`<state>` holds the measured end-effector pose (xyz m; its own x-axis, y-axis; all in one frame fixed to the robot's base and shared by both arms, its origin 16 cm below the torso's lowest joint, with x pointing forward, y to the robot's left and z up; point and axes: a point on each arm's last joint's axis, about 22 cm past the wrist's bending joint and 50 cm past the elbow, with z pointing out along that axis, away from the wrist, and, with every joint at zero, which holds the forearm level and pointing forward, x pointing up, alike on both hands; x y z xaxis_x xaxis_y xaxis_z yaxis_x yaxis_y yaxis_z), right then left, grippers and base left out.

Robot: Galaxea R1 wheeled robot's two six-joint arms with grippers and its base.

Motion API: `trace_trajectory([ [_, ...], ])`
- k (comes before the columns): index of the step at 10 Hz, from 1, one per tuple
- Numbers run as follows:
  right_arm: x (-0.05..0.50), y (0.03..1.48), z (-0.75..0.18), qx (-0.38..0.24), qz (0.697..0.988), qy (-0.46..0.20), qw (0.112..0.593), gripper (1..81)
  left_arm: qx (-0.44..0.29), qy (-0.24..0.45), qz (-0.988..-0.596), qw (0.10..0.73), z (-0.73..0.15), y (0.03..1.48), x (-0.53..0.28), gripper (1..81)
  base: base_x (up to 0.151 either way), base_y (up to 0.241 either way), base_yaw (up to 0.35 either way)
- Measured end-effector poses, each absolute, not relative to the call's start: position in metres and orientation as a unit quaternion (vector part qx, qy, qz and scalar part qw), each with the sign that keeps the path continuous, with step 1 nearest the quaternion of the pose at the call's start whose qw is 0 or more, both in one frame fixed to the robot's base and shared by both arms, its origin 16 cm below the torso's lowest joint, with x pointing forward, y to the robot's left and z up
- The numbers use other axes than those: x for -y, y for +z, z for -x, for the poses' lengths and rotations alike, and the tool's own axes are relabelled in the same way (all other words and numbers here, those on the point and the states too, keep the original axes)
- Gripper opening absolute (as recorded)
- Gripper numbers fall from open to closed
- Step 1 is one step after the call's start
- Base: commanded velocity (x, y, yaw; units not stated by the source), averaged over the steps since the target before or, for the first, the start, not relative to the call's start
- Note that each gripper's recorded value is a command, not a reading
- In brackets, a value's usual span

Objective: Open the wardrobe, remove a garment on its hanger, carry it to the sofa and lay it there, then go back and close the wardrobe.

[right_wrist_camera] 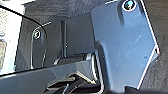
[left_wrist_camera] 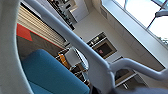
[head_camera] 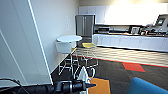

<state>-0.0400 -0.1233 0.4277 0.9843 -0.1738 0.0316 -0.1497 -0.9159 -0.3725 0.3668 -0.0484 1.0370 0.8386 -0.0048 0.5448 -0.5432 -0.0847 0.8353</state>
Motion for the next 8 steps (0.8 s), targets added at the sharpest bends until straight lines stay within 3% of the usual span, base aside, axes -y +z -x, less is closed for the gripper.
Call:
trace_trajectory([
  [8,0.1230,0.4277,0.0403,-0.083,0.978,-0.032,0.188,81.1,0.196,0.210,-0.707,0.646,-0.3661,1.0344,0.0472,1.0,0.000,0.000,-0.296],
])
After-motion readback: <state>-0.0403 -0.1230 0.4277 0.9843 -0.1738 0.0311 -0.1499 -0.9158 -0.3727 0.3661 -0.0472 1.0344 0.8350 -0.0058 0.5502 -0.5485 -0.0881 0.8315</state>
